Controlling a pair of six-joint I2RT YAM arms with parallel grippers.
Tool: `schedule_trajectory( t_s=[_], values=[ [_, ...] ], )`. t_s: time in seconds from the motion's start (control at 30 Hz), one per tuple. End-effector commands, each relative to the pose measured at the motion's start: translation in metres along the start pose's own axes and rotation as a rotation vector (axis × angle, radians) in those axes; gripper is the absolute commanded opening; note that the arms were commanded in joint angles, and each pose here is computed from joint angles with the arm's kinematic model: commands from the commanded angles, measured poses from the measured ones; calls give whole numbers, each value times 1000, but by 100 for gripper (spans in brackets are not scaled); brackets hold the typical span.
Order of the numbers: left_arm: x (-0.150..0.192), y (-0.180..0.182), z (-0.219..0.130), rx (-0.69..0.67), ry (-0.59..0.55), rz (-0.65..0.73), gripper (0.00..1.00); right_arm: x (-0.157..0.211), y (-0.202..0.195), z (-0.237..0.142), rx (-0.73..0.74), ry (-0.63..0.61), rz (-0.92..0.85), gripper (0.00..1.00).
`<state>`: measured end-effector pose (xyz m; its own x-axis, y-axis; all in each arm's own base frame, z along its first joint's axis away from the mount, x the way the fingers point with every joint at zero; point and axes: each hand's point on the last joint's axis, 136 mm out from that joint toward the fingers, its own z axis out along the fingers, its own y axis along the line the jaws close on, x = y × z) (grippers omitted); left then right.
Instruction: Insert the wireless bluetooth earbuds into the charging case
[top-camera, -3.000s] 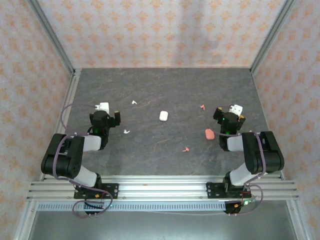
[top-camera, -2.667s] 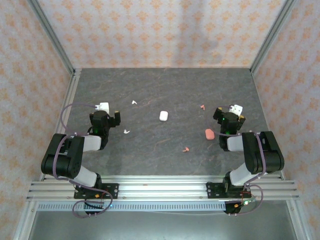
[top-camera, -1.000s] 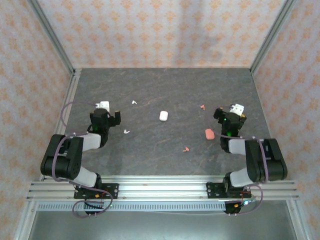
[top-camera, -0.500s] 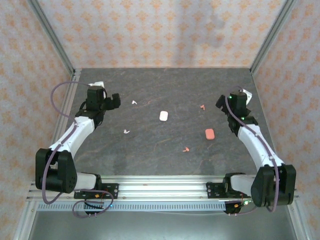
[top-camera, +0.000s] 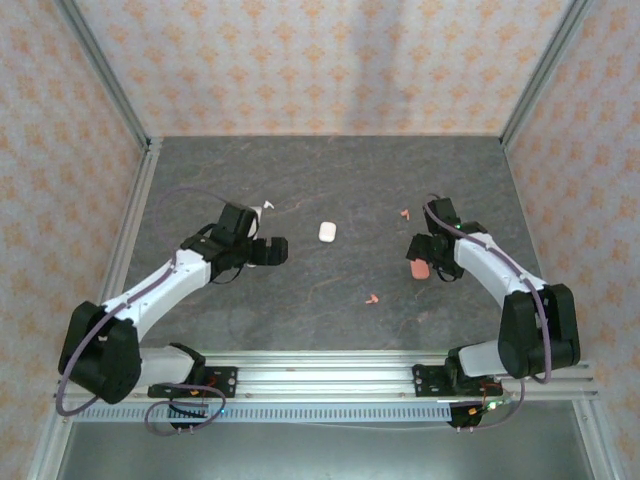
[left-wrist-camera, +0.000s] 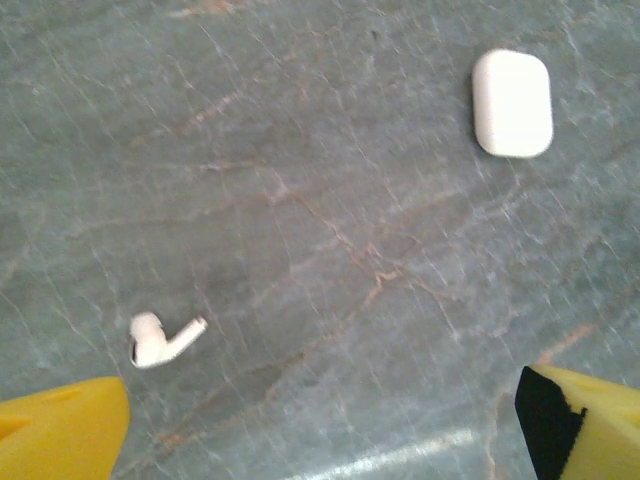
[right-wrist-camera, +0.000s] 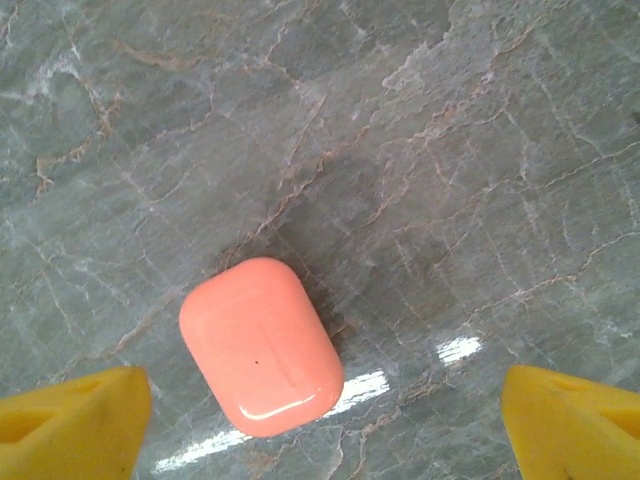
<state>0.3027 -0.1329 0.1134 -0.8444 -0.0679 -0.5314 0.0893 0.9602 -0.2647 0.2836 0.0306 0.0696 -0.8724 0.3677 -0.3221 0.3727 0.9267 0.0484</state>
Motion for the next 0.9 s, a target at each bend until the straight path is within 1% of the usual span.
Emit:
schedule_trajectory(
  t_s=[0.0, 0.1, 0.2, 0.27, 0.37, 0.57, 0.67, 0.77, 0.87],
  values=[
    [-4, -14, -6, 64, -42, 0, 100, 12, -3, 2, 5, 45, -72, 90],
    [-4, -18, -10, 85, -46, 27, 100, 15, -2, 7, 21, 88, -108, 88],
    [-9, -26, -16, 130, -88, 47, 100, 17, 1, 15, 21, 115, -135, 81],
    [-14, -31, -19, 153, -116, 57, 100, 18, 5, 19, 12, 134, -157, 78],
    [-18, -33, -20, 161, -129, 59, 100, 19, 13, 22, 10, 151, -196, 77],
    [-13, -34, -10, 156, -97, 57, 100, 24, 21, 35, 53, 193, -270, 76],
    [-12, -35, -7, 150, -83, 58, 100, 27, 20, 39, 70, 225, -284, 72],
    [-13, -29, -4, 112, -74, 37, 100, 30, 20, 41, 67, 240, -289, 65],
    [-14, -28, -1, 99, -70, 17, 100, 31, 21, 42, 66, 249, -302, 55]
  ],
)
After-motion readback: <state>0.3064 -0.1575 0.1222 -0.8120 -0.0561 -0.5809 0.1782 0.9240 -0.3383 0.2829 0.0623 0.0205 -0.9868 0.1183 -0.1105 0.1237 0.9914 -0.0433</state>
